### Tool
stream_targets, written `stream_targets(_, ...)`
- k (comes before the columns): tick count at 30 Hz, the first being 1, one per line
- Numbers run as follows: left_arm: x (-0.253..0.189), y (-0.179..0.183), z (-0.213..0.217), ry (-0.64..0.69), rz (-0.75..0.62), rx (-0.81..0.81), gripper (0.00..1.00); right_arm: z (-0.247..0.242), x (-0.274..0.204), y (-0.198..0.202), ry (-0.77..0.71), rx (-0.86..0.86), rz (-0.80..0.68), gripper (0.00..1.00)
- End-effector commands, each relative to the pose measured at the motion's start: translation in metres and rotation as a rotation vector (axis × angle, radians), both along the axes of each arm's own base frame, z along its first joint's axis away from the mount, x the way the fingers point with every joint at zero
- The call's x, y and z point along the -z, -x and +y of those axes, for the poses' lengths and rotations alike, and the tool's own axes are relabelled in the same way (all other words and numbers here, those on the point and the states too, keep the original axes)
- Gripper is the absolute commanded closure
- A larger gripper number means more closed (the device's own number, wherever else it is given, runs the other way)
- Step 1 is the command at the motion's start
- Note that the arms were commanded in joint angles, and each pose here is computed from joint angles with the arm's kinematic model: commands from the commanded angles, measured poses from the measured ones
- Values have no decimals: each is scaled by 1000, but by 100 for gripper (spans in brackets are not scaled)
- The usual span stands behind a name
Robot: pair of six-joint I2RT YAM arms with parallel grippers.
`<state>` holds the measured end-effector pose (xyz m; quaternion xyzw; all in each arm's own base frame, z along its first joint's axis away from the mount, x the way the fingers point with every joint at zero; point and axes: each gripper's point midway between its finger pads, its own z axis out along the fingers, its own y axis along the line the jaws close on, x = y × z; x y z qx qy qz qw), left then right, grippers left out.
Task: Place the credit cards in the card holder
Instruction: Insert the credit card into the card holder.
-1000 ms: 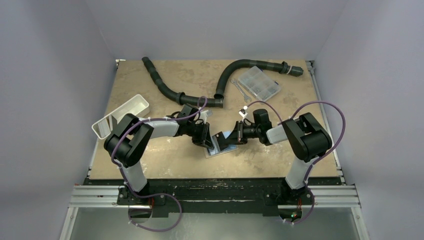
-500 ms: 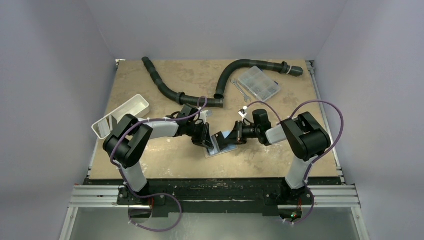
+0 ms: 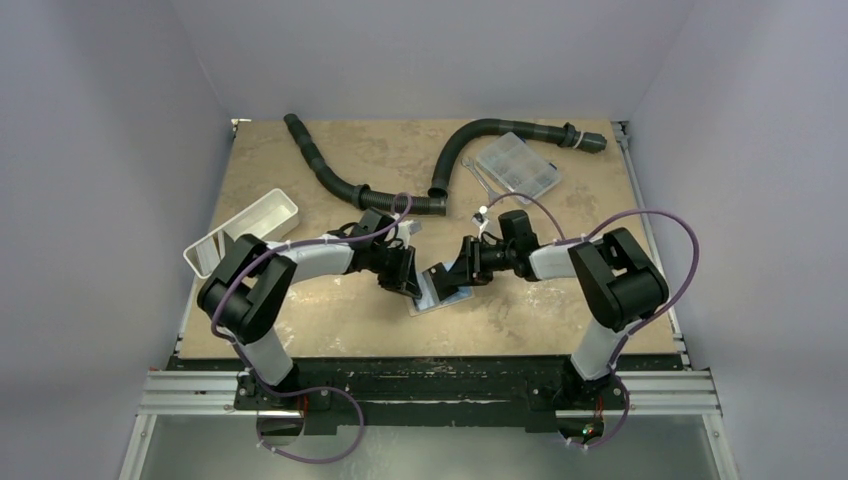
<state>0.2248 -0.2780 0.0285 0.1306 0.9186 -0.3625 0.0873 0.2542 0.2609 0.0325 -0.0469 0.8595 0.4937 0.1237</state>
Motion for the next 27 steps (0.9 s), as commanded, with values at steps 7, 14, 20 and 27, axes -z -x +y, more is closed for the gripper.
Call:
stream_targets(7,-20,-11,12,-67,-87,-26,84,-17,30,5,351,-48,-77,52)
stream_targets(14,-4,-10,27,-146,-72,-105,86,-8,28,10,411,-56,-121,52)
stream_targets(20,9,-1,19,-89,-25,-106,88,19,20,23,372,-118,-180,45)
stream_targets(27,6,-1,28,-128,-55,-99,89,2,6,9,456,-99,-268,30)
